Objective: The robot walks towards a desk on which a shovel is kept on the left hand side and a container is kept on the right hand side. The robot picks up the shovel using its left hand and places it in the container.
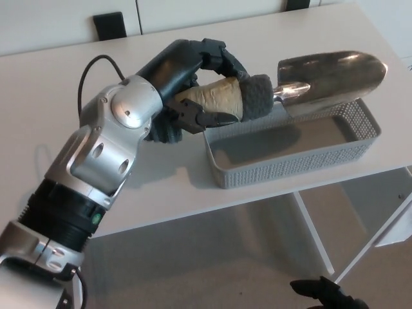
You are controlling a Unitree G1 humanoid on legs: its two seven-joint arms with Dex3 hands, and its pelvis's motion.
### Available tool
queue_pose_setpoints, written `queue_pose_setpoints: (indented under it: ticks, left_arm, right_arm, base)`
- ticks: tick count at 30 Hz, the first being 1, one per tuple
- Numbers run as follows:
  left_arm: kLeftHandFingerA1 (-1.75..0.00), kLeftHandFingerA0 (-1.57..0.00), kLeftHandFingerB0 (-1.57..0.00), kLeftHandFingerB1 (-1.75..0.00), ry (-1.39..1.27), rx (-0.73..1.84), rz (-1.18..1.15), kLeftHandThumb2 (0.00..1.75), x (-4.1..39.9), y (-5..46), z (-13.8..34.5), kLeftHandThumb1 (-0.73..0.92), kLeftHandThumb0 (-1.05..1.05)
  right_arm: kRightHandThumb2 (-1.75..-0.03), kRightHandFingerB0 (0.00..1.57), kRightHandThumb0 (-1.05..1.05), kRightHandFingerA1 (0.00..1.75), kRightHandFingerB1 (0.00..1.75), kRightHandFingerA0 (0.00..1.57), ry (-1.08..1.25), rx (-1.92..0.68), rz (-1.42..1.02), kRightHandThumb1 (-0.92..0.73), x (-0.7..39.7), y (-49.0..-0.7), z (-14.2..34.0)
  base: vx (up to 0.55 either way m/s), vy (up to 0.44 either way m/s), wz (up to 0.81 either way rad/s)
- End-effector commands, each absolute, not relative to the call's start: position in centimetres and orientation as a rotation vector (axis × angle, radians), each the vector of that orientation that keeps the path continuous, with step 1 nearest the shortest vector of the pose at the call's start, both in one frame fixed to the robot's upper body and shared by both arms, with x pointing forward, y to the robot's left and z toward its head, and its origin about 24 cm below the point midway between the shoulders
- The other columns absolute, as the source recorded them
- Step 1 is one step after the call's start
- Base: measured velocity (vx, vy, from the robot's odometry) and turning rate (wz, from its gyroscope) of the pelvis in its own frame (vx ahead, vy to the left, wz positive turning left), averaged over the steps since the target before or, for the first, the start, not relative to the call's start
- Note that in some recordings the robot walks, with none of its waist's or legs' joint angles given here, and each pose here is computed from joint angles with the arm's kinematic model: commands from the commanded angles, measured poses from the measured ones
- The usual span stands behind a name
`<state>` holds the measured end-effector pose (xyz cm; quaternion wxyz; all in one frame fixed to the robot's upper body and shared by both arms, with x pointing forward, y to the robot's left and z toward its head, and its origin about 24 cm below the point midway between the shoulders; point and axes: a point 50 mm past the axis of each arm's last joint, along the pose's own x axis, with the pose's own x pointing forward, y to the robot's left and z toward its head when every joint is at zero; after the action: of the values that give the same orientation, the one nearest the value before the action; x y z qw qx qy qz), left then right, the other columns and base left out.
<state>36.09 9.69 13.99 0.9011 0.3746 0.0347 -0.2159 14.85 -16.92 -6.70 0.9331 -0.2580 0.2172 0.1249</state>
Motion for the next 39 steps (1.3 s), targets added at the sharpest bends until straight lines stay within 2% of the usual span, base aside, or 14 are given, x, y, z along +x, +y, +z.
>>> queue_pose_setpoints:
  ticks: [1,4,13,18,19,20,21,22,24,26,31,33,37,39]
  left_arm:
    - [-1.0,-1.07,-0.79,-0.74,0.069,0.802,-0.433,0.63,36.5,10.2,14.5,0.78,-0.21]
    - [-0.9,-1.09,-0.84,-0.68,0.068,0.803,-0.431,0.64,36.7,10.4,14.3,0.79,-0.19]
    - [-1.01,-1.09,-0.77,-0.67,0.075,0.858,-0.427,0.65,36.6,9.8,14.5,0.79,-0.2]
    - [-1.05,-1.15,-0.67,-0.51,0.058,0.91,-0.44,0.63,36.3,9.3,14.3,0.8,-0.26]
    - [-1.05,-1.14,-0.69,-0.53,0.054,0.918,-0.445,0.63,36.2,9.2,14.3,0.79,-0.27]
    - [-0.9,-1.07,-0.61,-0.48,0.059,0.945,-0.448,0.63,36.3,9.1,14.2,0.79,-0.31]
    - [-1.05,-1.11,-0.71,-0.66,0.048,0.932,-0.462,0.63,36.2,9.0,14.2,0.8,-0.26]
    - [-1.0,-1.11,-0.69,-0.57,0.061,0.948,-0.464,0.62,36.3,9.0,14.1,0.78,-0.3]
    - [-1.0,-1.09,-0.71,-0.65,0.07,0.963,-0.464,0.63,36.4,8.9,14.2,0.78,-0.31]
    - [-1.18,-1.01,-0.69,-1.08,0.073,0.972,-0.465,0.63,36.5,8.7,14.2,0.78,-0.28]
    - [-1.16,-1.1,-0.66,-1.22,0.111,0.989,-0.479,0.63,36.7,8.2,14.0,0.81,-0.26]
    - [-1.1,-1.13,-0.7,-1.13,0.124,0.999,-0.48,0.63,36.8,8.0,13.9,0.82,-0.25]
    - [-1.16,-1.11,-0.72,-1.17,0.143,0.983,-0.472,0.64,36.9,7.9,13.7,0.81,-0.26]
    - [-0.98,-1.16,-0.77,-0.76,0.157,1.001,-0.443,0.63,37.0,7.8,13.6,0.79,-0.29]
  right_arm:
    - [-0.99,0.29,-0.31,0.64,0.62,0.29,0.456,-0.553,0.271,-0.53,14.6,-17.4,-6.7]
    - [-0.99,0.29,-0.3,0.63,0.62,0.26,0.462,-0.546,0.264,-0.53,14.6,-17.3,-6.7]
    - [-0.99,0.28,-0.29,0.63,0.61,0.26,0.466,-0.559,0.274,-0.53,14.7,-17.3,-6.7]
    - [-0.99,0.29,-0.3,0.64,0.62,0.28,0.455,-0.563,0.277,-0.53,14.8,-17.3,-6.6]
    - [-0.99,0.29,-0.29,0.64,0.62,0.28,0.45,-0.564,0.278,-0.53,14.8,-17.4,-6.6]
    - [-0.99,0.29,-0.31,0.64,0.62,0.27,0.456,-0.558,0.276,-0.53,14.8,-17.4,-6.6]
    - [-0.99,0.3,-0.31,0.65,0.63,0.29,0.446,-0.56,0.277,-0.53,14.8,-17.4,-6.5]
    - [-0.99,0.29,-0.3,0.64,0.62,0.28,0.454,-0.563,0.277,-0.53,14.8,-17.4,-6.6]
    - [-0.99,0.29,-0.3,0.64,0.62,0.29,0.452,-0.562,0.278,-0.53,14.9,-17.4,-6.5]
    - [-0.99,0.28,-0.29,0.65,0.62,0.3,0.451,-0.562,0.278,-0.54,15.0,-17.4,-6.5]
    - [-0.99,0.28,-0.3,0.65,0.62,0.29,0.452,-0.568,0.289,-0.53,14.8,-17.3,-6.7]
    - [-0.99,0.29,-0.29,0.64,0.62,0.28,0.455,-0.573,0.288,-0.53,14.7,-17.4,-6.7]
    - [-0.99,0.27,-0.28,0.63,0.61,0.27,0.465,-0.576,0.288,-0.53,14.8,-17.3,-6.6]
    - [-0.99,0.27,-0.29,0.64,0.61,0.27,0.466,-0.581,0.29,-0.53,14.8,-17.3,-6.5]
  base:
    - [0.0,0.0,0.0]
    - [0.0,0.0,0.0]
    - [0.0,0.0,0.0]
    - [0.0,0.0,0.0]
    - [0.0,0.0,0.0]
    - [0.0,0.0,0.0]
    - [0.0,0.0,0.0]
    - [0.0,0.0,0.0]
    - [0.0,0.0,0.0]
    - [0.0,0.0,0.0]
    - [0.0,0.0,0.0]
    - [0.0,0.0,0.0]
    - [0.0,0.0,0.0]
    - [0.0,0.0,0.0]
